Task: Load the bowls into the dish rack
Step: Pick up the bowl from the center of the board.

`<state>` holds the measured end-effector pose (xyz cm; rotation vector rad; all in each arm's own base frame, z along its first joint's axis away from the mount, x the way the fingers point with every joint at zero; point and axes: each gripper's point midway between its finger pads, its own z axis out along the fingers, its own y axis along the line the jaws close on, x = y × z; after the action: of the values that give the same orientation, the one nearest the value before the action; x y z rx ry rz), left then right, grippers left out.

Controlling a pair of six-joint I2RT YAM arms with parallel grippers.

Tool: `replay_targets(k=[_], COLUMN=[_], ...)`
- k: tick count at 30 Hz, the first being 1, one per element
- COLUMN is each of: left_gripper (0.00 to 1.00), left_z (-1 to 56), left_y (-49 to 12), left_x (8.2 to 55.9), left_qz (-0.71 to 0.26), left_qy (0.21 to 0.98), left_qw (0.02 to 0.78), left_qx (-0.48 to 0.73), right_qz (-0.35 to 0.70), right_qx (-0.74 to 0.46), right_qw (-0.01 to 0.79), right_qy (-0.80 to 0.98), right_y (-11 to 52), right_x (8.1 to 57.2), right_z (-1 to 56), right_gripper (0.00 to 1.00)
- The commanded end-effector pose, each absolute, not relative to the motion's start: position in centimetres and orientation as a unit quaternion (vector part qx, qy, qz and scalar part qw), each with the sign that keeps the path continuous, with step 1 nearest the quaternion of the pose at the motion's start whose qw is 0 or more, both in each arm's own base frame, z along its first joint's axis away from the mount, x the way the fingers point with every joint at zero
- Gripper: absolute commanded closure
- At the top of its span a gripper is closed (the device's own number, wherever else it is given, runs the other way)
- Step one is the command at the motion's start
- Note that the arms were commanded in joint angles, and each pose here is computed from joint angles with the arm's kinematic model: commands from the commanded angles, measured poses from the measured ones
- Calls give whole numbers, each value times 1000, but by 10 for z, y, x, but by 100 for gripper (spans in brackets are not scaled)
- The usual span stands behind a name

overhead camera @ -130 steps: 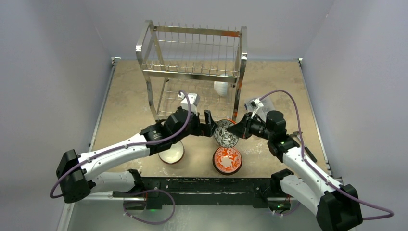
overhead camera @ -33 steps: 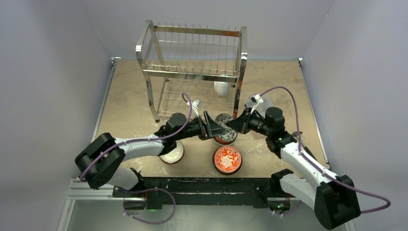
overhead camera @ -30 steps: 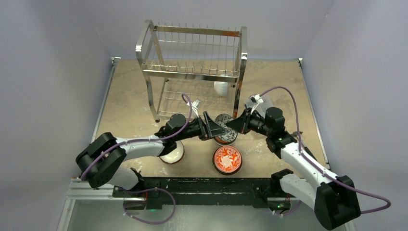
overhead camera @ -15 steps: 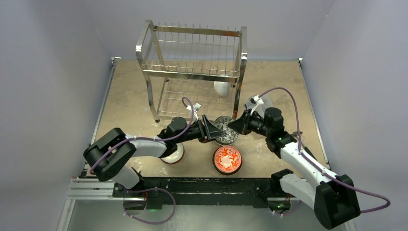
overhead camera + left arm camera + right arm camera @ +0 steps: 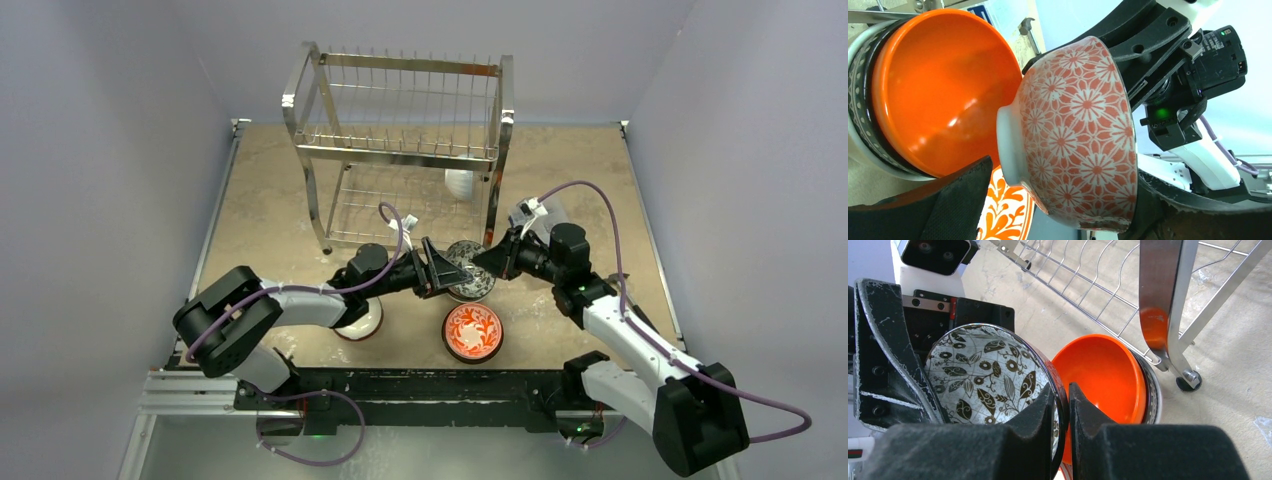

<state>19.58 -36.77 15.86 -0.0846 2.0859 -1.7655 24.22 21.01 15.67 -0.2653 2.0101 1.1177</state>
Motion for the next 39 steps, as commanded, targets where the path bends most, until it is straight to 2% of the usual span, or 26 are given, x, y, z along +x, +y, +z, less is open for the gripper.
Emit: replay_targets(k=[1,10,12,17,19,22,26,29,34,39], left_gripper=[18,17,22,41,45,49,51,54,59,71], left_z=[177,183,183,186,185,183,182,180,181,179], left_y=[-367,-369,-370,-368,-366,-363,-359,-357,-353,-347], left_x=[202,204,204,203,202,200,201,202,202,203], left_qz=[-647,-659,-662,-674,-674,-672,-667,-658,-655,-647], left_qy=[728,716,713,702,701,703,706,712,713,718], left_qw=[225,226,226,226,225,226,232,238,244,249], left_qx=[-39,-43,-46,-50,-51,-55,-58,-58,-60,-62], right_qz=[473,477,478,477,475,472,471,472,470,467], right_qx=[-136,-139,-139,-139,-138,-135,-134,-133,-130,-129], right_qw=[434,430,428,427,430,434,435,436,440,447], right_qy=[755,754,754,756,755,755,755,755,754,752], right_y=[221,222,222,222,221,220,219,219,218,217], right_x=[243,242,241,241,241,242,242,242,243,244], right_z=[193,194,193,192,194,196,197,197,199,203], right_gripper=[94,95,94,89,86,76,56,46,34,25])
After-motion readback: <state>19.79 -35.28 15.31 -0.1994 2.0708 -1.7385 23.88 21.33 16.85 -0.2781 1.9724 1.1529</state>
